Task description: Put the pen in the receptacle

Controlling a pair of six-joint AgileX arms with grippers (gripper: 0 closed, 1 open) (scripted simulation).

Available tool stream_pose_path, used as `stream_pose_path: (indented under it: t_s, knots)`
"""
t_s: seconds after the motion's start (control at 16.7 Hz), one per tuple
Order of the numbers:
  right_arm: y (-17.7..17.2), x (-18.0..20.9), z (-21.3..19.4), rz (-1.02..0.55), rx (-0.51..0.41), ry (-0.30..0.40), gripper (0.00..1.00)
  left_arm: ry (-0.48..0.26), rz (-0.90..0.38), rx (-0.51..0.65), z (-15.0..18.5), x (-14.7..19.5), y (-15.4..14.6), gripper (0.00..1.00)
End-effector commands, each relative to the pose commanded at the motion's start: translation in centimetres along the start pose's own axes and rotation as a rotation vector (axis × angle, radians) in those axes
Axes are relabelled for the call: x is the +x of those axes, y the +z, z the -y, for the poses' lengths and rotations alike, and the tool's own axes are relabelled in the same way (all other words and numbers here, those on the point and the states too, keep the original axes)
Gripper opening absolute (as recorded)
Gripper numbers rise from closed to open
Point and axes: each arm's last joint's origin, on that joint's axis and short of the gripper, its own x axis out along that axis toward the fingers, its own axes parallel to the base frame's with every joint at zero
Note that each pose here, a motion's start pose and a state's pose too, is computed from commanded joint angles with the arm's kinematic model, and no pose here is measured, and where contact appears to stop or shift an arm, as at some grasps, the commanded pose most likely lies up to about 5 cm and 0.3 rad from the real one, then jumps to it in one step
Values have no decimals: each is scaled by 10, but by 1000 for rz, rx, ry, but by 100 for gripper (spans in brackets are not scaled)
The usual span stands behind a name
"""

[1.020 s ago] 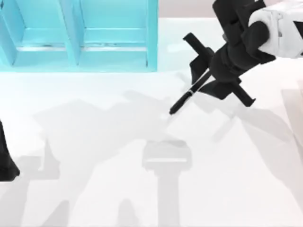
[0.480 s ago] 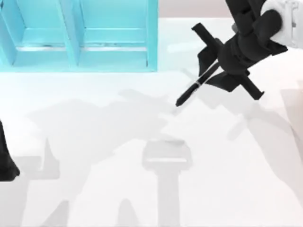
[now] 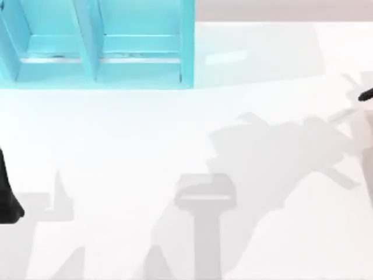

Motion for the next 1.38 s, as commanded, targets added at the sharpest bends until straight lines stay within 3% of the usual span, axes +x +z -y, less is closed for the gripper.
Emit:
stream_pose_path:
  t_s: [0.12,0.24,0.54,0.96,1.38]
  knots:
    - [49,-30,51,79,136,-11,0,0,0,0,0,0,0,100]
    - [77,-57,101,138,246,-24,0,0,0,0,0,0,0,100]
    - [89,-96,181,206,401,-48,0,0,0,0,0,0,0,100]
    - [89,-98,191,210,419,-55,0,0,0,0,0,0,0,100]
    - [75,-57,179,178,409,-41,0,0,0,0,0,0,0,100]
